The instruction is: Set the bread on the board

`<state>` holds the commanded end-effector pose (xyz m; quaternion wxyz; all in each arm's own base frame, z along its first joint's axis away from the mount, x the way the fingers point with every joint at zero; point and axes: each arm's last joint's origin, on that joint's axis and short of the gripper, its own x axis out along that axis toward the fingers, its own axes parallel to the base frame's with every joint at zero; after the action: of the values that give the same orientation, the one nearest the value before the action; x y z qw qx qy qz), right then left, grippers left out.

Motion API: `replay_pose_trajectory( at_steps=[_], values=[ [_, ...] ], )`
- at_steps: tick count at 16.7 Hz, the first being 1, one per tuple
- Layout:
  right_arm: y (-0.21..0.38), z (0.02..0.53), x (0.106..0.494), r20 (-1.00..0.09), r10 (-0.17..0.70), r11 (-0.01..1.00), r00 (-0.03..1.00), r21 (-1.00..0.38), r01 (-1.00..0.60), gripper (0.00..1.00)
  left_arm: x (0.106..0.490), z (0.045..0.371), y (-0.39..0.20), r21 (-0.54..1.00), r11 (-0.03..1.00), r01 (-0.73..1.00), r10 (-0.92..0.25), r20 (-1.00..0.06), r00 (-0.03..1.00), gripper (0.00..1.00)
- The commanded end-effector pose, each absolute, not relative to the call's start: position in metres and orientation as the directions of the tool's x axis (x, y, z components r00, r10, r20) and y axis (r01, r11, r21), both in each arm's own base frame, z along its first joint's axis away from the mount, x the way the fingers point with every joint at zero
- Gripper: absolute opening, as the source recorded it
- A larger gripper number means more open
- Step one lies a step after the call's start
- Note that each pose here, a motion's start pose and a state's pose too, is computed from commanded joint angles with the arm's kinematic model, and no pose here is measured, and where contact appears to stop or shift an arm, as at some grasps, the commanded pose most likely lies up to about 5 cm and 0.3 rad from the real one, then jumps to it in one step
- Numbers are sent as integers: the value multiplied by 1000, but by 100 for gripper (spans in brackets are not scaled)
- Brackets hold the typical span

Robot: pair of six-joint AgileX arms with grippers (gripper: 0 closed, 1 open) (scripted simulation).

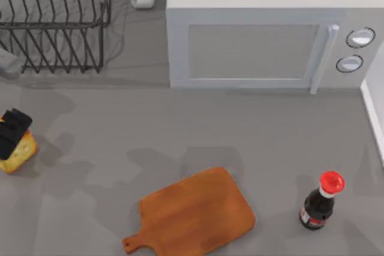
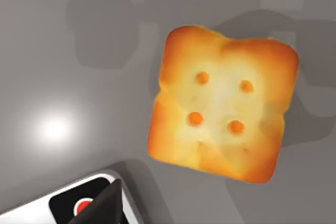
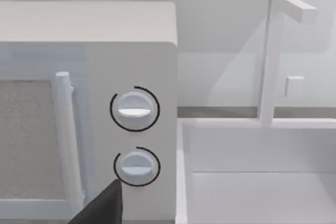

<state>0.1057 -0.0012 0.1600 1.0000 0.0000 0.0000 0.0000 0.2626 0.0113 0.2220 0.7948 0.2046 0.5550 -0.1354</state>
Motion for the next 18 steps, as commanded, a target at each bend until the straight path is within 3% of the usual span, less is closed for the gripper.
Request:
replay_pose_trajectory(
  at_steps=[4, 7, 15, 18],
  values=[
    [-1, 160, 106, 0, 0, 1000, 1000, 0, 0, 100, 311, 202, 16, 75, 827, 557, 4, -992, 127, 100],
    [-1, 160, 106, 0, 0, 1000, 1000, 0, 0, 100, 334, 189, 20, 19, 800, 600, 1, -1000, 31, 100],
    [-1, 160, 106, 0, 0, 1000, 1000, 0, 0, 100, 342, 183, 19, 0, 788, 616, 0, -1000, 1, 100],
    [-1, 160, 106, 0, 0, 1000, 1000, 0, 0, 100, 343, 163, 20, -3, 790, 613, -1, -1000, -4, 100]
  ],
)
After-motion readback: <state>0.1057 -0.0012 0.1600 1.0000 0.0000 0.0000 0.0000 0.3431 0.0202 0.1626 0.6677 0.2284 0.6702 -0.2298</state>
